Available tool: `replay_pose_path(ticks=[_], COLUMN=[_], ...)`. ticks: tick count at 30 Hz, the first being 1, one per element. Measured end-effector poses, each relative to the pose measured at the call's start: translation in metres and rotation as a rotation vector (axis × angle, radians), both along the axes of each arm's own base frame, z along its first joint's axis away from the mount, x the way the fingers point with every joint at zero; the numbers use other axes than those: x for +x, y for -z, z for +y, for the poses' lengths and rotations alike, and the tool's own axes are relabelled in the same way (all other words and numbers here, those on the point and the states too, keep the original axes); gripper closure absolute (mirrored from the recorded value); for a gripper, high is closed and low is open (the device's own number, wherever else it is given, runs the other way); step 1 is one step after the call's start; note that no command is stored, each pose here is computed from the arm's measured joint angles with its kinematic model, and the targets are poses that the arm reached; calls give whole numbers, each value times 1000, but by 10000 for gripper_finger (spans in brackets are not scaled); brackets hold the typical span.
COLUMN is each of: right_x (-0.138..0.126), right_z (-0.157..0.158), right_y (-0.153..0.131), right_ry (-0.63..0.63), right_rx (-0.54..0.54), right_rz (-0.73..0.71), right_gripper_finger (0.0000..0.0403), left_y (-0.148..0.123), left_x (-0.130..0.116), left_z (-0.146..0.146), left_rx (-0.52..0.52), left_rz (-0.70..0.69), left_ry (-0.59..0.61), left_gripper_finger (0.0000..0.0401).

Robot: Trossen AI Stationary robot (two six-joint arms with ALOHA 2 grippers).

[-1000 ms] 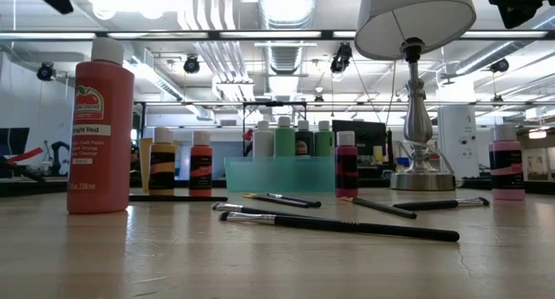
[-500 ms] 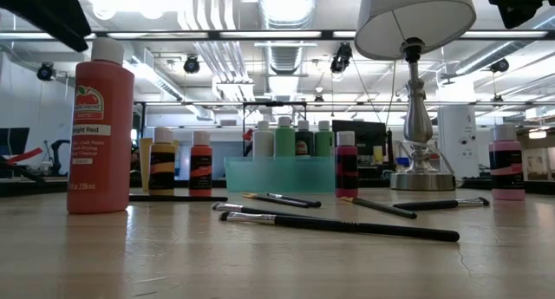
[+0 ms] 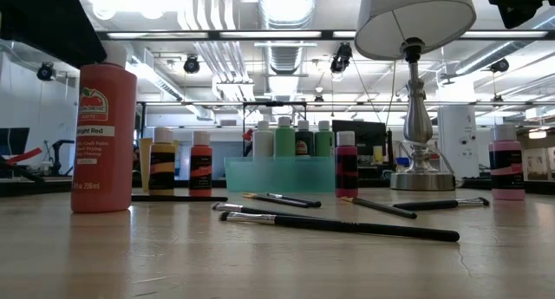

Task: Pick & Place Paint Supplies
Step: Put the large red paint bottle into the green bin

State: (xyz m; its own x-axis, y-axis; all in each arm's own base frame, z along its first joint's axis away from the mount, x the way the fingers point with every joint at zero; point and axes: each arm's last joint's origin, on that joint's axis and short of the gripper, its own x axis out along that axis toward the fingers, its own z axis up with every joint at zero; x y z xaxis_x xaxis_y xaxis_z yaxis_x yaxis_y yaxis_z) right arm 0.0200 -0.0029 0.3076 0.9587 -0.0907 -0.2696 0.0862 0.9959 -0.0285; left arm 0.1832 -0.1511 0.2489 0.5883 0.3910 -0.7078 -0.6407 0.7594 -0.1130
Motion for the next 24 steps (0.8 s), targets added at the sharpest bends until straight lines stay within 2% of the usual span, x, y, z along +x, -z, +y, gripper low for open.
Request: replay_pose_path(ticks=[9,24], right_x=[0,0], right_z=[0,0], right_y=[0,0], right_ry=[0,0], right_rx=[0,0], right_rz=[0,1], right_gripper_finger=[394,394], left_y=[-3,8], left_x=[5,6], left_z=[-2,3], left_rx=[61,90], left_rz=[-73,-83], left_ry=[30,10], left_gripper_finger=[172,172])
